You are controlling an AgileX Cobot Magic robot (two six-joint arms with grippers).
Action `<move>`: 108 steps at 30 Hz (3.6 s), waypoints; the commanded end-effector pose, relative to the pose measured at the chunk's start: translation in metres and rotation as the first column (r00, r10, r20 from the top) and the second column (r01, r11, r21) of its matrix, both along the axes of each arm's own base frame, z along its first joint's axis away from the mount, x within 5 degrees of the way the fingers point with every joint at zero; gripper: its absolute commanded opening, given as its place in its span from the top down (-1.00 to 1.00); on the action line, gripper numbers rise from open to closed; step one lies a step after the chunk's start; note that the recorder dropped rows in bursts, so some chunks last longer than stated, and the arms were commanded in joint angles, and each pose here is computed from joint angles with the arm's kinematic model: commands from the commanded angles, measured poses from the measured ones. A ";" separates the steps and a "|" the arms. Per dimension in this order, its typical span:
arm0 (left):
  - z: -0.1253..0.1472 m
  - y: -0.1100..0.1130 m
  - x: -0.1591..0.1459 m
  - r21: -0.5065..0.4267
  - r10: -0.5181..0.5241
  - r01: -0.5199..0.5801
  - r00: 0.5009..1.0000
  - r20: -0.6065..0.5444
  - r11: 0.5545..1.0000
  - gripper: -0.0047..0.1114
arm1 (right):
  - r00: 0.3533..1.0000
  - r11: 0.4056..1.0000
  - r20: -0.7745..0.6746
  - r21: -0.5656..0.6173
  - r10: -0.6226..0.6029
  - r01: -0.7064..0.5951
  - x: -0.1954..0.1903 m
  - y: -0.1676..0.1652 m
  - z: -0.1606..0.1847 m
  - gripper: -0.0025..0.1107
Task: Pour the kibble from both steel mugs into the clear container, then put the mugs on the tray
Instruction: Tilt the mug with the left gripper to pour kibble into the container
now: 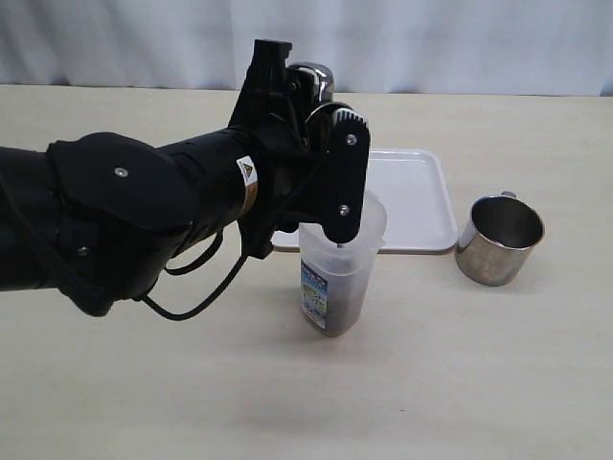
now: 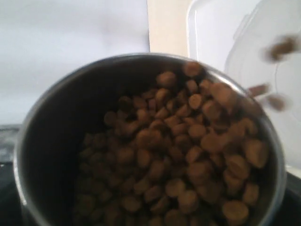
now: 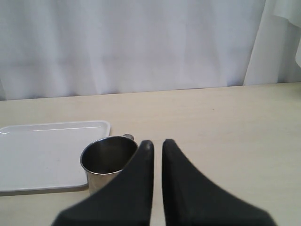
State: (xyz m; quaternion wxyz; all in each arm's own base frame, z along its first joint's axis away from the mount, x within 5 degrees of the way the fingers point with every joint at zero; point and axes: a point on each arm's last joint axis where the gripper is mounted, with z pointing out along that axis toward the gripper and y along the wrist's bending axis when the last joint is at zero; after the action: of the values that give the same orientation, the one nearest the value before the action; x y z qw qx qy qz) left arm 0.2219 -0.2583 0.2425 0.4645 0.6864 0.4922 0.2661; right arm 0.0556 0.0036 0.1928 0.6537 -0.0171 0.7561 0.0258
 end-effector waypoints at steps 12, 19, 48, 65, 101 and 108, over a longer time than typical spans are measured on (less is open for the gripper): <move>0.006 0.000 0.002 0.071 -0.013 0.008 0.998 0.069 0.997 0.92 | 1.000 1.000 -0.001 -0.007 0.001 -0.001 0.000 0.000 -0.001 0.87; 0.006 0.000 0.002 0.107 -0.033 0.024 0.996 0.084 0.994 0.92 | 1.000 1.000 -0.001 -0.007 0.001 -0.001 0.000 0.000 -0.001 0.87; 0.011 -0.005 0.002 0.220 -0.140 0.110 0.982 0.127 0.969 0.92 | 1.000 1.000 -0.001 -0.007 0.001 -0.001 0.000 0.000 -0.001 0.87; 0.006 -0.007 0.003 0.314 -0.191 0.139 0.971 0.141 0.939 0.92 | 1.000 1.000 -0.001 -0.007 0.001 -0.001 0.000 0.000 -0.001 0.87; 0.009 -0.013 0.002 0.434 -0.322 0.227 0.933 0.158 0.872 0.92 | 1.000 1.000 -0.001 -0.007 0.001 -0.001 0.000 0.000 -0.001 0.87; 0.009 -0.013 0.002 0.449 -0.331 0.230 0.930 0.161 0.864 0.92 | 1.000 1.000 -0.001 -0.007 0.001 -0.001 0.000 0.000 -0.001 0.87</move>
State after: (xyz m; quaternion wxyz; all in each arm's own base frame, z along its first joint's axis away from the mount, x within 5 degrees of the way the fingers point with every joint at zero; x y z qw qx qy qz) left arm 0.2235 -0.2693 0.2454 0.3878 0.8030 0.2671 0.3653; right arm 0.0556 0.0036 0.1928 0.6537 -0.0171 0.7561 0.0258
